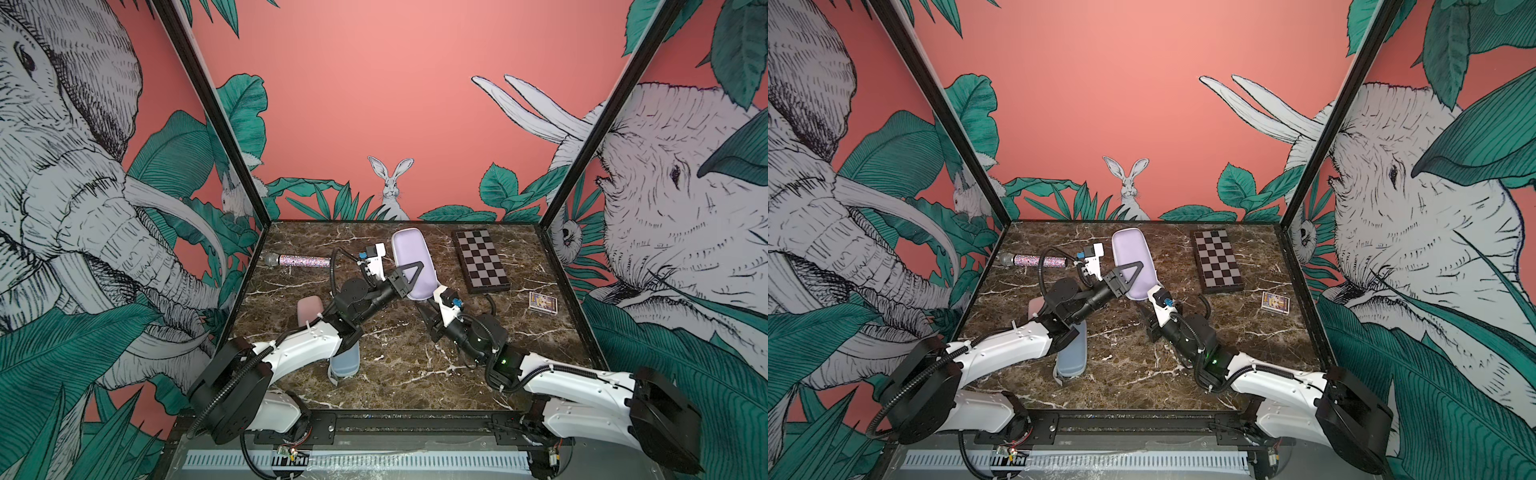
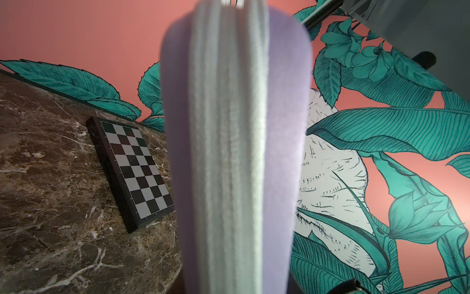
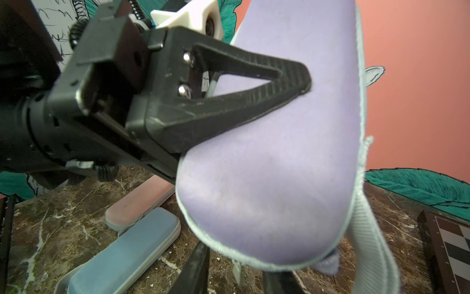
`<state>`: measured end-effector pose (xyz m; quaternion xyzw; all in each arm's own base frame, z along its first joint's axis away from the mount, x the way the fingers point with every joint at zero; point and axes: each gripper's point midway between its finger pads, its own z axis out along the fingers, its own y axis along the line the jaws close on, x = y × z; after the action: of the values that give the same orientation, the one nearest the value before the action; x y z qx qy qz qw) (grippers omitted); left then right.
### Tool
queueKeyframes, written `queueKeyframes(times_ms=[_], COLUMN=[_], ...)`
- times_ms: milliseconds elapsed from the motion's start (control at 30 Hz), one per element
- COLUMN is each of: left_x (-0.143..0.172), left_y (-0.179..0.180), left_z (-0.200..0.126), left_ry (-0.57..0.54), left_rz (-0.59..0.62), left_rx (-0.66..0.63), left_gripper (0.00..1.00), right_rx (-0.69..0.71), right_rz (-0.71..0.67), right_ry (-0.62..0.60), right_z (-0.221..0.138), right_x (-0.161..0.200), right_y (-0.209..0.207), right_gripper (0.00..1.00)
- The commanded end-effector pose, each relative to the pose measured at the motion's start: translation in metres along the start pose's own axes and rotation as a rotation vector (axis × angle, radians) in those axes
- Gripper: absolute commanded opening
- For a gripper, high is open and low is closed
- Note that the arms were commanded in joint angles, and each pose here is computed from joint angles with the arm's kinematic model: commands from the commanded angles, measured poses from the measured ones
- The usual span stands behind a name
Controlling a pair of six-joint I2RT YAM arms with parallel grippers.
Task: Put umbrellas into zippered umbrella sleeves
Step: Zip the zipper on the umbrella sleeve.
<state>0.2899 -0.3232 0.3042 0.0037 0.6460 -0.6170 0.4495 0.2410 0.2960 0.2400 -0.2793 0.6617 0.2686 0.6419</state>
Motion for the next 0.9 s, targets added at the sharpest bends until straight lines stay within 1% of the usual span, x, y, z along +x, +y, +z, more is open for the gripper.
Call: queueKeyframes(times_ms=[0, 133, 333, 500, 567, 667, 767, 867], left_x=[-0.014, -0.013, -0.012, -0.013, -0.014, -0.017, -0.018, -0.016], left_y=[-0.023, -0.020, -0.014, -0.009, -0.009, -0.006, 0.003, 0.005], left_z=[-0.002, -0.004, -0.005, -0.007, -0.008, -0.011, -0.014, -0.018], left_ry=[-0.060, -0.061, -0.072, -0.086, -0.090, -0.094, -0.076, -0.043], left_rz=[0.019, 0.018, 0.010, 0.008, 0.011, 0.010, -0.014, -0.027], left_rx=[0.086, 0.077, 0.059, 0.043, 0.041, 0.027, -0.004, -0.025], left_gripper=[0.00, 0.00, 0.00, 0.00, 0.00, 0.00, 0.00, 0.00], right_rx=[0.011, 0.041, 0.049, 0.051, 0.054, 0.094, 0.164, 0.220], right_rz=[0.035, 0.059, 0.113, 0.121, 0.107, 0.059, 0.004, -0.022], right_ry=[-0.087, -0.089, -0.100, -0.098, -0.091, -0.065, -0.008, 0.032], right_z=[0.001, 0.002, 0.003, 0.001, 0.001, -0.003, -0.006, -0.008], right_x=[-0.032, -0.036, -0.040, -0.037, -0.036, -0.029, -0.019, -0.012], right_y=[-0.001, -0.006, -0.007, -0.008, -0.008, -0.016, -0.034, -0.058], right_gripper=[0.29, 0.22, 0.08, 0.00, 0.00, 0.00, 0.00, 0.00])
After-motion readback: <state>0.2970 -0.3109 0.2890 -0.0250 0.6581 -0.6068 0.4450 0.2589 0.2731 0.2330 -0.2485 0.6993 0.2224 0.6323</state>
